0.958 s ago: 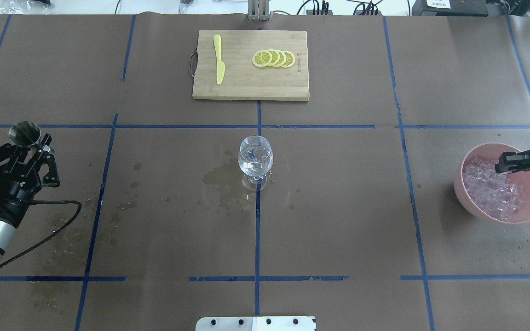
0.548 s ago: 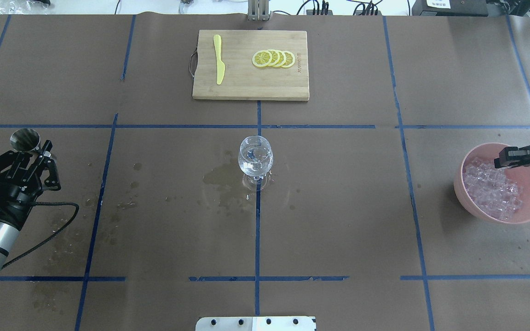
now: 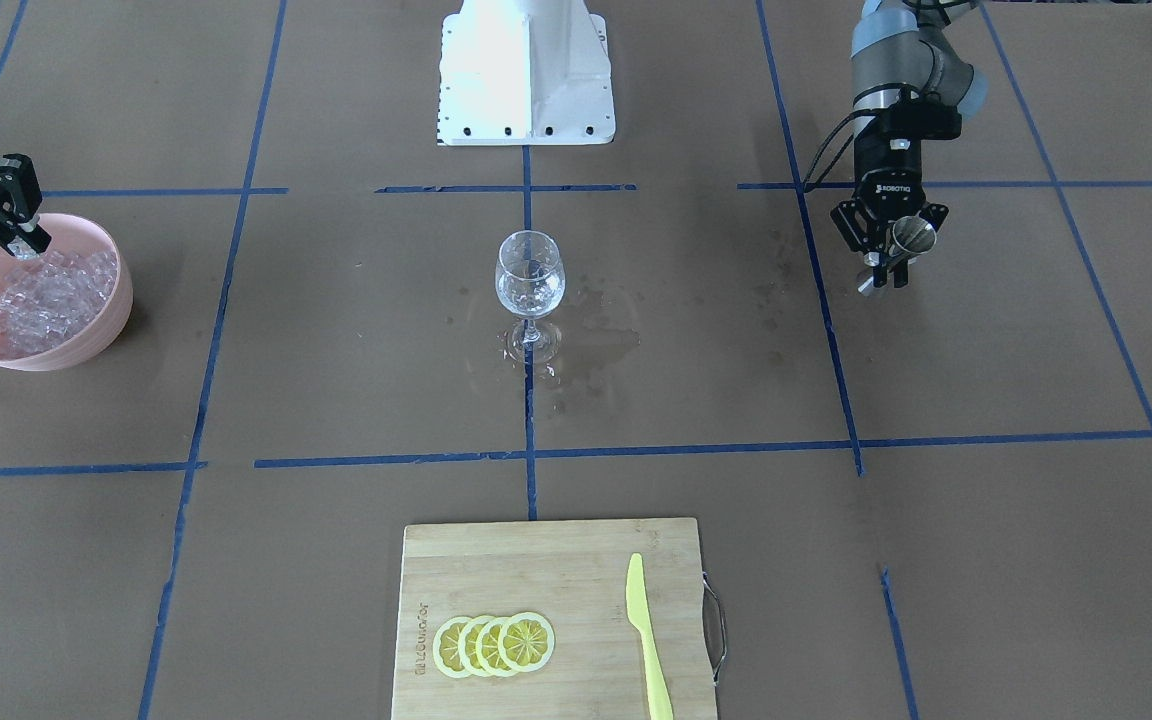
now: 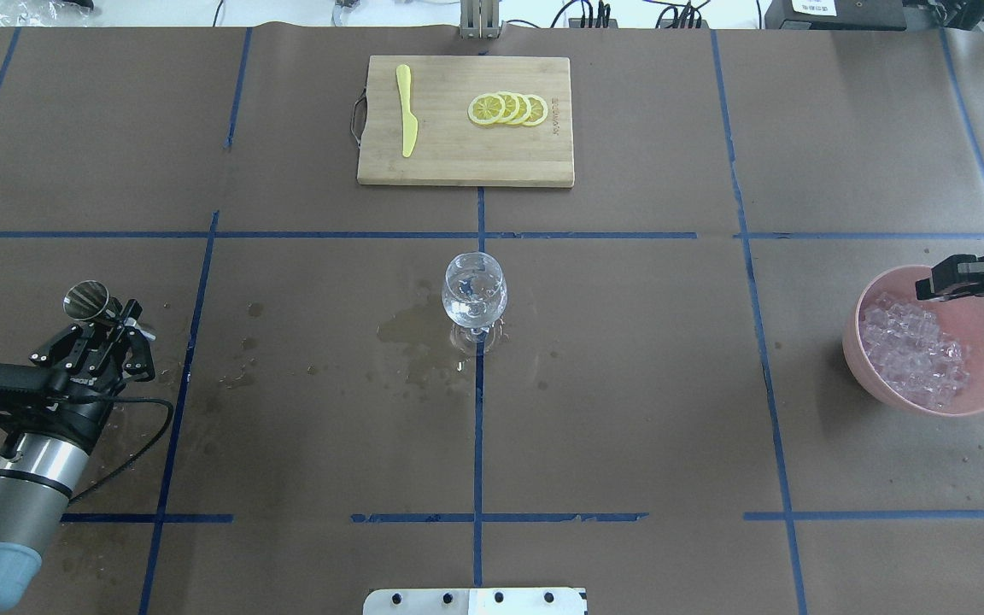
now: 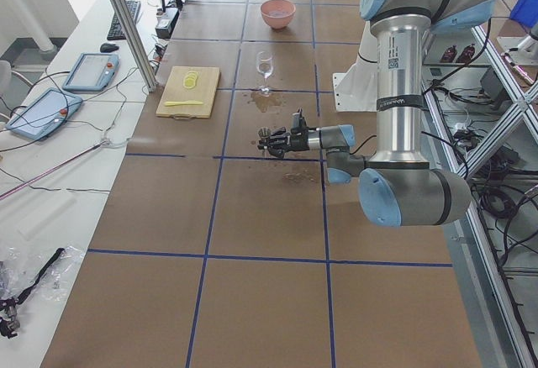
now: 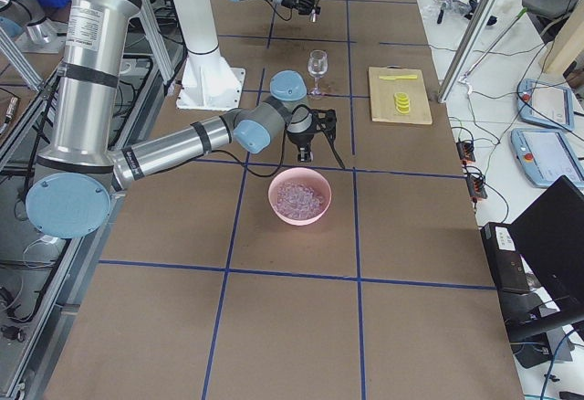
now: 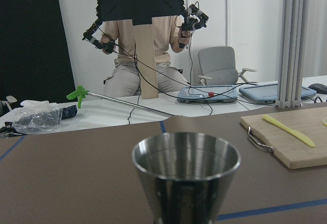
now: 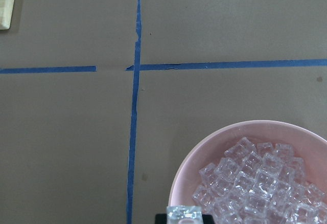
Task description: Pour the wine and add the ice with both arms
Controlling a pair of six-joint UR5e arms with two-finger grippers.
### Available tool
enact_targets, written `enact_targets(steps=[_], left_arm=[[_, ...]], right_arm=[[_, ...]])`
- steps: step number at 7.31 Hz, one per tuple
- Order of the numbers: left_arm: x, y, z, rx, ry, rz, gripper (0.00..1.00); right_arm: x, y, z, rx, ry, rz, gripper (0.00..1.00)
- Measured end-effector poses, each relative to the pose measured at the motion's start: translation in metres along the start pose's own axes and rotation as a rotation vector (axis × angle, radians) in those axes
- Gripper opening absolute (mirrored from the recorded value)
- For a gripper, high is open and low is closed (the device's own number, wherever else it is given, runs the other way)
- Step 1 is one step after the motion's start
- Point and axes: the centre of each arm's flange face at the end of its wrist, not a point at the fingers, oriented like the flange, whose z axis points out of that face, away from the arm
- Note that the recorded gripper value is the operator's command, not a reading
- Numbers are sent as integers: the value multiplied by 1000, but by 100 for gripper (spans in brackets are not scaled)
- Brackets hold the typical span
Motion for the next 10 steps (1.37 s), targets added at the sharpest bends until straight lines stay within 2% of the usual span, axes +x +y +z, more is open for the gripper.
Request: enact_targets(steps=[3,7,8,10], left_arm=[[-3,24,6,49,-35,5,0],[2,36,9,53,-39,14,0],[2,40,10,52,-40,18,2],[8,39,10,51,-36,10,13]], right_arm=[[-1,-1,-8,4,-18,2,0],[-1,-1,-9,5,-19,2,0],[-1,-1,-8,5,-19,2,0],[-1,-1,-8,4,-19,2,0]])
